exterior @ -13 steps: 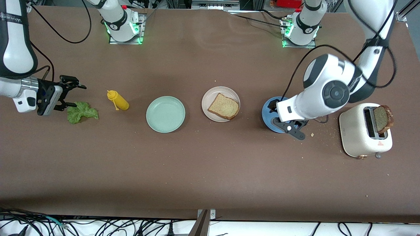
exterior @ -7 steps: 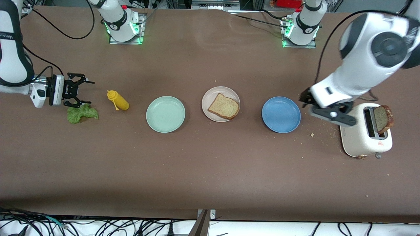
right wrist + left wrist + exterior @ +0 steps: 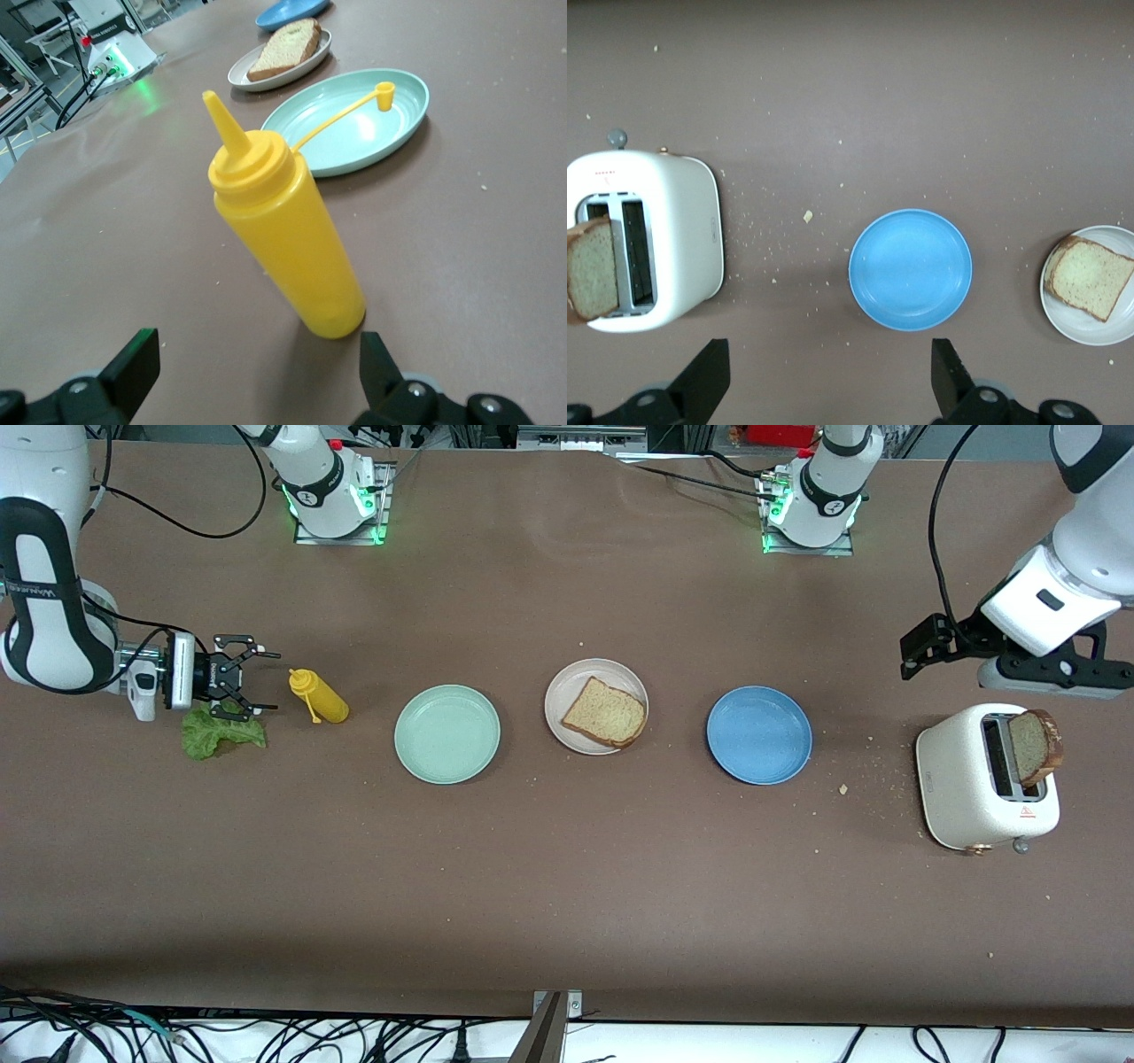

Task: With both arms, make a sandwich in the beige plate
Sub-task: 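Withdraw the left gripper while the right gripper reaches the yellow bottle, then grasp the yellow bottle with the right gripper and lift it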

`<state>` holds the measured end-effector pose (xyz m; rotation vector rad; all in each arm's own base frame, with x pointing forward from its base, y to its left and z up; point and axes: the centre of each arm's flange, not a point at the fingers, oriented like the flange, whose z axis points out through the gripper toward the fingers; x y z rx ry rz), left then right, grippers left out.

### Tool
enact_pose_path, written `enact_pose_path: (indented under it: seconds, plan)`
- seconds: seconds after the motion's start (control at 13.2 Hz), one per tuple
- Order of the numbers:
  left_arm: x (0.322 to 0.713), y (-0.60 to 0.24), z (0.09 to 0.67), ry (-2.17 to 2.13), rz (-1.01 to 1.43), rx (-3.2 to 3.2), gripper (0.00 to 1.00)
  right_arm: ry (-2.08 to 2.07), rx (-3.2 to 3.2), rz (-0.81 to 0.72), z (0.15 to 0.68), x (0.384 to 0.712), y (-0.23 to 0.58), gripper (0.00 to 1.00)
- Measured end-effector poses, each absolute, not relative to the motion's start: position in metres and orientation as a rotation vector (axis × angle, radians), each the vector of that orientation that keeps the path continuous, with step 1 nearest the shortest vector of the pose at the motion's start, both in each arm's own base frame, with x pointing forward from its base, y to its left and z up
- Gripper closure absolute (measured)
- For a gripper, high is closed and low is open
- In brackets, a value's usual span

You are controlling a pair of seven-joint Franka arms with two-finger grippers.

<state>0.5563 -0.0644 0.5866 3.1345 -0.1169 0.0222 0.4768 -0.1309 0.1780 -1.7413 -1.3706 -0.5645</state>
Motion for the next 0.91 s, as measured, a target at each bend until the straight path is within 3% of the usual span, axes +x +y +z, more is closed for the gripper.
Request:
enact_pose_path:
  seconds: [0.91]
  plan:
    - [0.542,-0.064,0.585,-0.099,-0.112,3.142,0.00,-1.377,-1.619,-0.746,0.132,0.484,-0.084,0.00]
